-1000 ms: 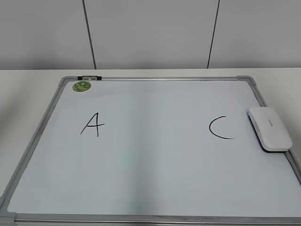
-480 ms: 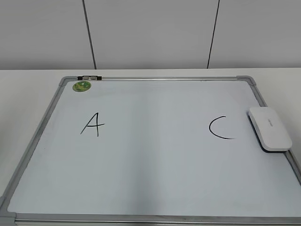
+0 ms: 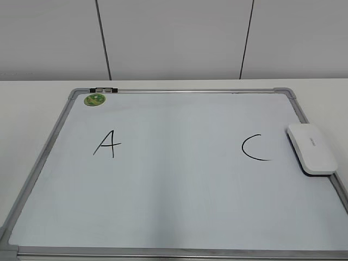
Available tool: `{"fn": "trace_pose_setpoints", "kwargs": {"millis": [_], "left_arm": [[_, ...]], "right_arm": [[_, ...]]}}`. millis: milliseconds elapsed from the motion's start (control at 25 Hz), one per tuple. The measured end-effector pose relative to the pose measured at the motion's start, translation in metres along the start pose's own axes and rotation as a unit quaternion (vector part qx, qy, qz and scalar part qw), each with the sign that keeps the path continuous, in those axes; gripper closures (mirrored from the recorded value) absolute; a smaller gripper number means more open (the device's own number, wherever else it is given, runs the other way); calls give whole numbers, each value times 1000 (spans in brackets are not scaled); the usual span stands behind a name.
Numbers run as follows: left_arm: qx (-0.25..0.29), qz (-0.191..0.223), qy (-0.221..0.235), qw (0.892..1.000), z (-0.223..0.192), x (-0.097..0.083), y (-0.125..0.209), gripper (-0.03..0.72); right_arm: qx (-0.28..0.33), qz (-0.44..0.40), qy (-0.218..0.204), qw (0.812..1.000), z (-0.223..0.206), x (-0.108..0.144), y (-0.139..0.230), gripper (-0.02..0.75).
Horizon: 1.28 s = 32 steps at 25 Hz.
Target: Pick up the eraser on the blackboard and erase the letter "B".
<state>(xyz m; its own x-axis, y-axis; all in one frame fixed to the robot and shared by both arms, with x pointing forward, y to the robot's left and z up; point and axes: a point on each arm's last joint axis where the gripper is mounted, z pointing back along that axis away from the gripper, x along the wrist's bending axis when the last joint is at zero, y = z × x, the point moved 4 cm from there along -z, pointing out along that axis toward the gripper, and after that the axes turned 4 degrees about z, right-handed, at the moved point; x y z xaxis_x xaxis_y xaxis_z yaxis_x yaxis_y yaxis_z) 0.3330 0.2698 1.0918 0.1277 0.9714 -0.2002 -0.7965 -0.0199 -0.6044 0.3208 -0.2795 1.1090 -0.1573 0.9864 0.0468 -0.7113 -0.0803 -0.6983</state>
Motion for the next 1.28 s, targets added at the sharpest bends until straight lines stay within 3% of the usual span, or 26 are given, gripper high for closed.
{"fn": "trace_pose_setpoints", "kwargs": {"millis": [280, 520, 680, 960, 1280], "left_arm": [[0, -10, -30, 999, -6, 11, 33, 324], [25, -5, -39, 999, -30, 19, 52, 324], [20, -9, -54, 998, -38, 25, 53, 325], [-19, -22, -79, 996, -41, 32, 44, 335], [3, -23, -87, 996, -52, 37, 55, 340]], "right_arm": [[-13, 5, 10, 1000, -5, 2, 48, 146], [-37, 21, 57, 997, -6, -6, 74, 147], [-39, 26, 76, 996, -15, -12, 79, 147], [-31, 19, 65, 997, -39, -13, 87, 147], [-32, 0, 97, 995, -37, -22, 87, 147]]}}
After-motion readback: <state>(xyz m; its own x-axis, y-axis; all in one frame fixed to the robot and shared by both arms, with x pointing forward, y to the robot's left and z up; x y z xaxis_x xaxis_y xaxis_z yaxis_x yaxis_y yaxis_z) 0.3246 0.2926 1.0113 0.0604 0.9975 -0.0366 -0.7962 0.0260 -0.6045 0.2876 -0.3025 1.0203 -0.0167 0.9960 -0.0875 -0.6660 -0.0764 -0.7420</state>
